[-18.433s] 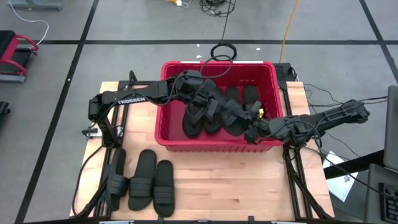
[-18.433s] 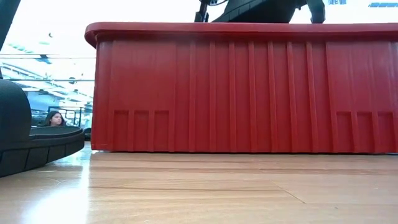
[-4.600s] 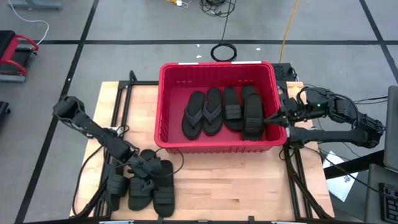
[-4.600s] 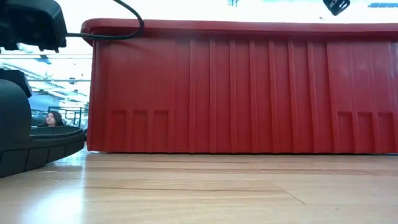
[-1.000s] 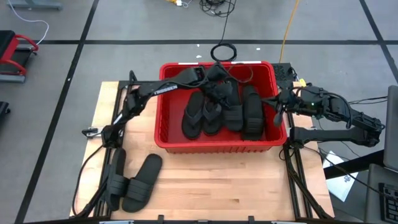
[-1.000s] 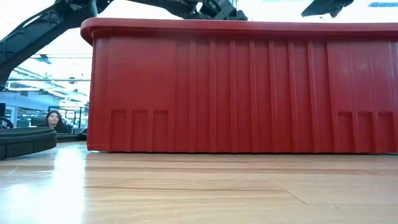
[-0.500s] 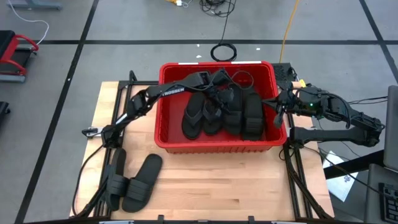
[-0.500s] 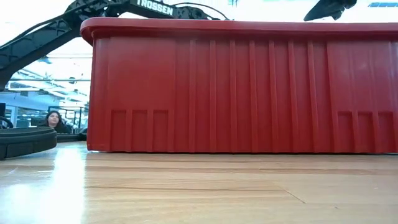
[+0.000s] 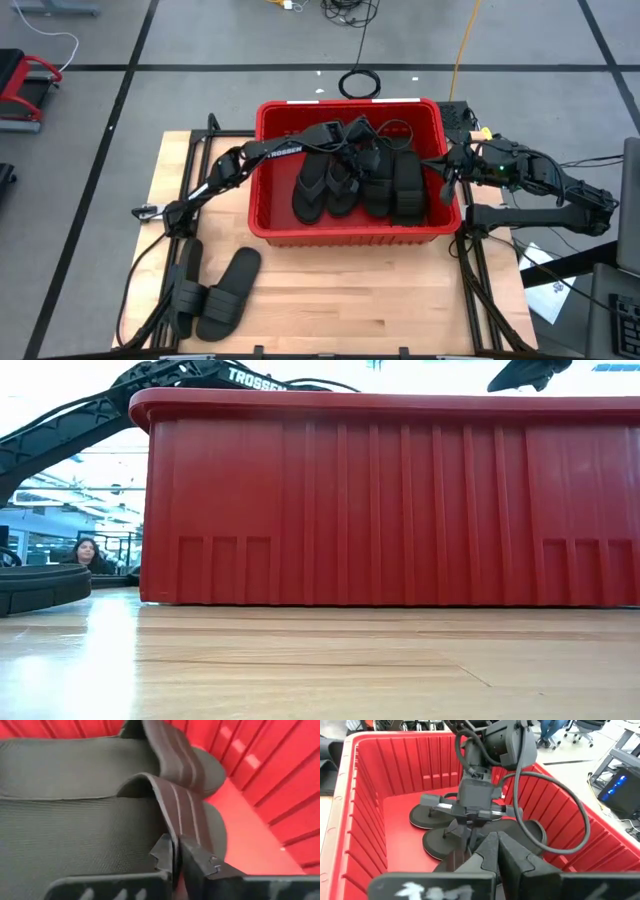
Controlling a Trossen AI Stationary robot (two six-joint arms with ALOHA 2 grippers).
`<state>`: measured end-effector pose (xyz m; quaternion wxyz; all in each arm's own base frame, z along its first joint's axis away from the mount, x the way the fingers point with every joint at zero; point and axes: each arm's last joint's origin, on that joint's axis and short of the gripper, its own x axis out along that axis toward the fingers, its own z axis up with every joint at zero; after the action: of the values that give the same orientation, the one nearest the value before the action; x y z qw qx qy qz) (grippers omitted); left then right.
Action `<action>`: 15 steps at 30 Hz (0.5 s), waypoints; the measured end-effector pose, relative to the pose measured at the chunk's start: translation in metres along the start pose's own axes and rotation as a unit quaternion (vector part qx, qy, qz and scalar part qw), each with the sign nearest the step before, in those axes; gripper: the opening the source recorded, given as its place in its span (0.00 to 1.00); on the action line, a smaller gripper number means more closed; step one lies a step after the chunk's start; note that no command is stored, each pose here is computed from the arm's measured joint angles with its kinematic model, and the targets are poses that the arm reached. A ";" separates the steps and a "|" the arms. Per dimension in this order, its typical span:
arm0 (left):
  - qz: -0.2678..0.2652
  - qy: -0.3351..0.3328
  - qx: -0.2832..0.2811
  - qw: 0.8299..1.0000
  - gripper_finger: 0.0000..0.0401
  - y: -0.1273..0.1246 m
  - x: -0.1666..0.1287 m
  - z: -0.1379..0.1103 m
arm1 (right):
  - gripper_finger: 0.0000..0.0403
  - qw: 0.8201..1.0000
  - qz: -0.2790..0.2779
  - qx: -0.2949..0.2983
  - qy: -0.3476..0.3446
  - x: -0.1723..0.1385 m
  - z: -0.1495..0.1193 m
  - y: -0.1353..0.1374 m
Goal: Pick and place slides into bin
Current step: Put the right black slide into the red bin
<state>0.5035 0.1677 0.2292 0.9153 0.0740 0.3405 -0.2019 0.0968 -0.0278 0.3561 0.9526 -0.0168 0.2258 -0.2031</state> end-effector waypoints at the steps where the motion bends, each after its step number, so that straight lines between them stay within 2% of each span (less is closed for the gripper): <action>1: 0.007 0.003 0.001 1.000 0.06 0.001 0.000 0.000 | 0.00 1.000 0.000 0.000 -0.001 0.000 0.000 0.000; 10: 0.021 0.003 -0.055 0.998 0.28 0.010 -0.007 -0.006 | 0.00 1.000 0.000 0.001 -0.003 0.000 0.001 0.000; 15: 0.013 -0.002 -0.106 0.994 0.38 0.011 -0.008 -0.007 | 0.00 1.000 0.000 0.001 -0.003 0.000 0.001 0.000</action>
<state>0.4987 0.1824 0.2294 0.9212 -0.0191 0.3571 -0.1534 0.0970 -0.0279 0.3567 0.9533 -0.0169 0.2227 -0.2035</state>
